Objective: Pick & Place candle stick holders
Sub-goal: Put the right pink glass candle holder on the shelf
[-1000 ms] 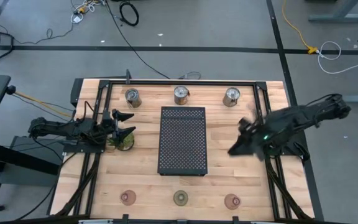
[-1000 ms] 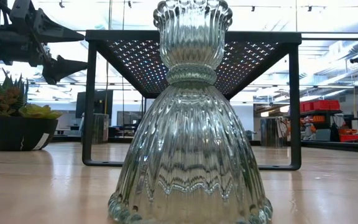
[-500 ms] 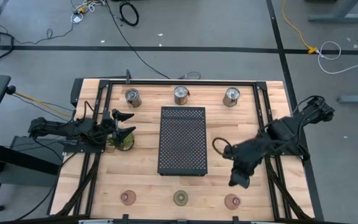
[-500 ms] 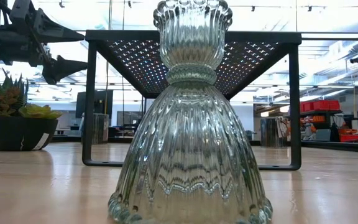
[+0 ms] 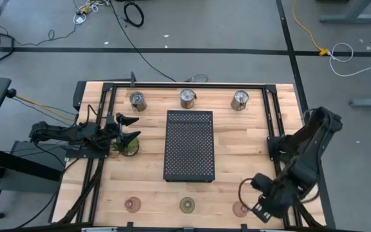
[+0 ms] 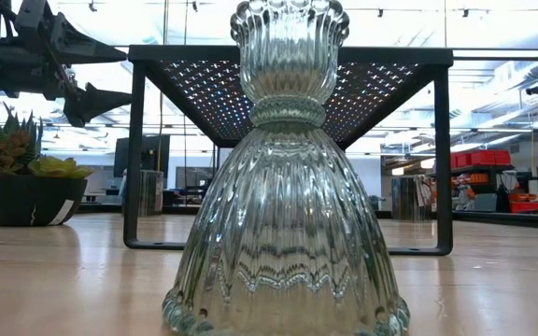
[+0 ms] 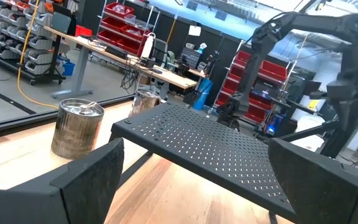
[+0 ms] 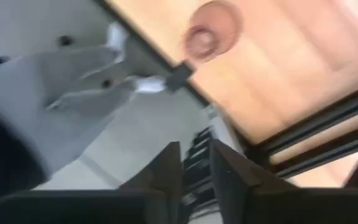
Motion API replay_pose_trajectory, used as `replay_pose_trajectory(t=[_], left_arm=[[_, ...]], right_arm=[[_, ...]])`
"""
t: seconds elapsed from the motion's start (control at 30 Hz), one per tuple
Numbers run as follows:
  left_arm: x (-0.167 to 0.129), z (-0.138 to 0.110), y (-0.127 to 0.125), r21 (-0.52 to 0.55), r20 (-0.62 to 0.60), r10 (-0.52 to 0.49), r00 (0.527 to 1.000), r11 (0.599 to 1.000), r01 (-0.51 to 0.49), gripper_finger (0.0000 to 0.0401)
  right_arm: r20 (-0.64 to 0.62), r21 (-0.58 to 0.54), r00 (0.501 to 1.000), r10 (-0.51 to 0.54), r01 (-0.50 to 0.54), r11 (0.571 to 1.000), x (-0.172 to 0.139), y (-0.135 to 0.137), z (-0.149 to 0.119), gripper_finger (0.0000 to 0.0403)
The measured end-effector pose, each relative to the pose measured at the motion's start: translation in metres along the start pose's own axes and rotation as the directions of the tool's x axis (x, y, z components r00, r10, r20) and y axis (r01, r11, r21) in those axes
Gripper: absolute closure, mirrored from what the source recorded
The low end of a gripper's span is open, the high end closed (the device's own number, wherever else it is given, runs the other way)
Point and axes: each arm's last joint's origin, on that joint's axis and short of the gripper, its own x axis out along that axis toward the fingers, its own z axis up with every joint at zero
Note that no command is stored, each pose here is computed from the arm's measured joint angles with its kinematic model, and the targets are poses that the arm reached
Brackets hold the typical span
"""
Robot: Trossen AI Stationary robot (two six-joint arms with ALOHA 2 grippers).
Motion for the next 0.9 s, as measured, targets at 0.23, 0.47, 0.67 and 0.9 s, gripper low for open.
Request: replay_pose_trajectory(t=[0.23, 0.47, 0.67, 0.9], left_arm=[[0.0, 0.0, 0.0, 0.001, 0.0, 0.0, 1.0, 1.0, 0.0, 0.0002], [0.0, 0.0, 0.001, 0.001, 0.014, 0.039, 0.999, 0.999, -0.039, 0.0002], [0.0, 0.0, 0.001, 0.0, 0.015, 0.042, 0.999, 0.999, -0.042, 0.0002], [0.0, 0.0, 0.001, 0.001, 0.015, 0.042, 0.999, 0.999, -0.042, 0.0002]], right_arm=[[0.1, -0.04, 0.984, -0.147, 0.152, 0.988, 0.04, 0.007, -0.006, 0.0213], [0.121, -0.04, 0.978, -0.171, 0.177, 0.983, 0.08, 0.024, -0.003, 0.0176], [0.203, 0.085, 0.973, -0.107, 0.092, 0.992, 0.089, 0.036, 0.011, 0.0183], [0.173, 0.107, 0.978, -0.12, 0.103, 0.989, 0.087, 0.037, 0.022, 0.0214]])
